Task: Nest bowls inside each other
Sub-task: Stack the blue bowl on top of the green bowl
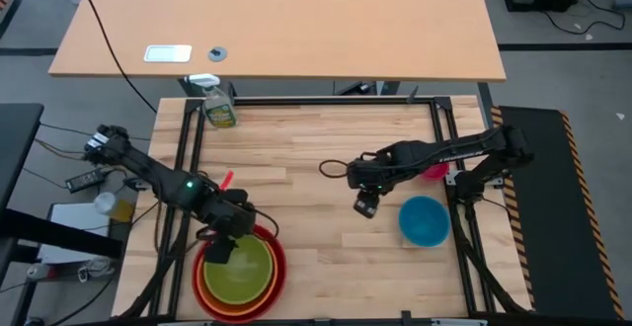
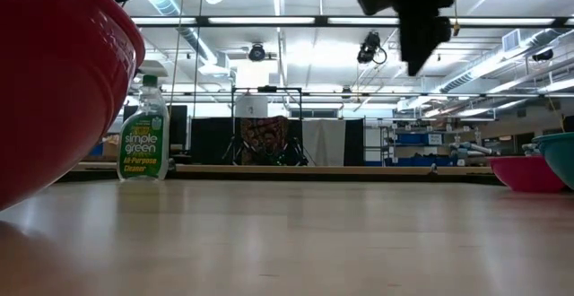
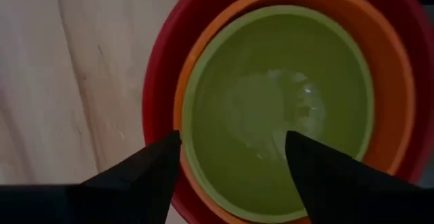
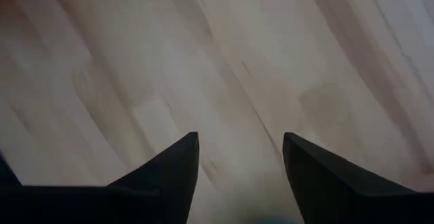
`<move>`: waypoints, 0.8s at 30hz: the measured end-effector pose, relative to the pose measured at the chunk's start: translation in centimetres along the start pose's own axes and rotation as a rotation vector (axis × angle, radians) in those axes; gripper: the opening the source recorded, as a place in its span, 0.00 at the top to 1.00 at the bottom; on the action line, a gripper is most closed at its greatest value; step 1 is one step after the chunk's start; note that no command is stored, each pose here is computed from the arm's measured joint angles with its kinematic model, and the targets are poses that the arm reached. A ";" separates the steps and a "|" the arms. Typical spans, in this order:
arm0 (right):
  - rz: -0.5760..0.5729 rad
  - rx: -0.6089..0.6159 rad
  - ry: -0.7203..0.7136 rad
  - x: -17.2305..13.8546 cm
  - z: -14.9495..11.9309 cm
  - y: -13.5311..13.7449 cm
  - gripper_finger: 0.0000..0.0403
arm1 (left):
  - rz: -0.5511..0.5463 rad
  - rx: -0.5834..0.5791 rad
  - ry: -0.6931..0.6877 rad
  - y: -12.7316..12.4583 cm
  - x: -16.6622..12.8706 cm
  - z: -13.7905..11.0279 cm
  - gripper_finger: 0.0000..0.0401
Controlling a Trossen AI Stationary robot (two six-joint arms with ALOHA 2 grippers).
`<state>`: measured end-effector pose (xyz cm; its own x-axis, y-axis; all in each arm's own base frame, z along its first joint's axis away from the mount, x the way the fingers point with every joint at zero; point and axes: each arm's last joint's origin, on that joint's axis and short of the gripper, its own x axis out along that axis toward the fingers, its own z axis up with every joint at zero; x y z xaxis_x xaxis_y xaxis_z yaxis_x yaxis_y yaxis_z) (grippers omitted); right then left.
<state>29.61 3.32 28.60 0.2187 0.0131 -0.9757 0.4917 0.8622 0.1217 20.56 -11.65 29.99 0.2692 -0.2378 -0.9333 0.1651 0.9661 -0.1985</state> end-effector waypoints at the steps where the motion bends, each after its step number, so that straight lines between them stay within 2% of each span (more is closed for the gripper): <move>1: -0.003 -0.031 0.019 -0.1 -0.2 -0.1 0.46 | 0.002 0.005 -0.005 -0.1 -0.1 -0.1 0.33; 3: -0.024 -0.066 0.051 -0.3 -0.6 -0.4 0.46 | 0.040 0.026 -0.010 -0.1 -0.1 -0.2 0.34; 7: -0.086 -0.087 0.081 -0.9 -1.3 -1.1 0.46 | 0.182 0.053 -0.037 0.3 0.0 -0.3 0.37; 9: -0.117 -0.136 0.082 -1.1 -1.7 -1.1 0.46 | 0.206 0.045 -0.031 0.6 0.3 -0.4 0.38; 13: -0.158 -0.304 0.132 -1.2 -2.8 -1.0 0.46 | 0.188 0.021 -0.085 1.0 -0.2 -0.8 0.43; 16: -0.158 -0.385 0.239 -0.6 -3.7 -1.4 0.46 | 0.161 -0.016 -0.174 1.7 -0.9 -1.3 0.47; 20: -0.130 -0.457 0.364 1.0 -4.9 -1.9 0.46 | 0.140 -0.120 -0.302 3.0 -2.4 -1.7 0.51; 24: -0.147 -0.508 0.454 3.0 -6.1 -2.8 0.48 | 0.142 -0.256 -0.374 4.2 -3.5 -2.0 0.52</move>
<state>23.74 4.01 24.20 -0.2482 -0.0071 -0.9687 0.0098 0.9999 -0.0098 18.46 -6.53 31.82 0.6028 -0.0765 -0.7942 -0.1248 0.9741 -0.1885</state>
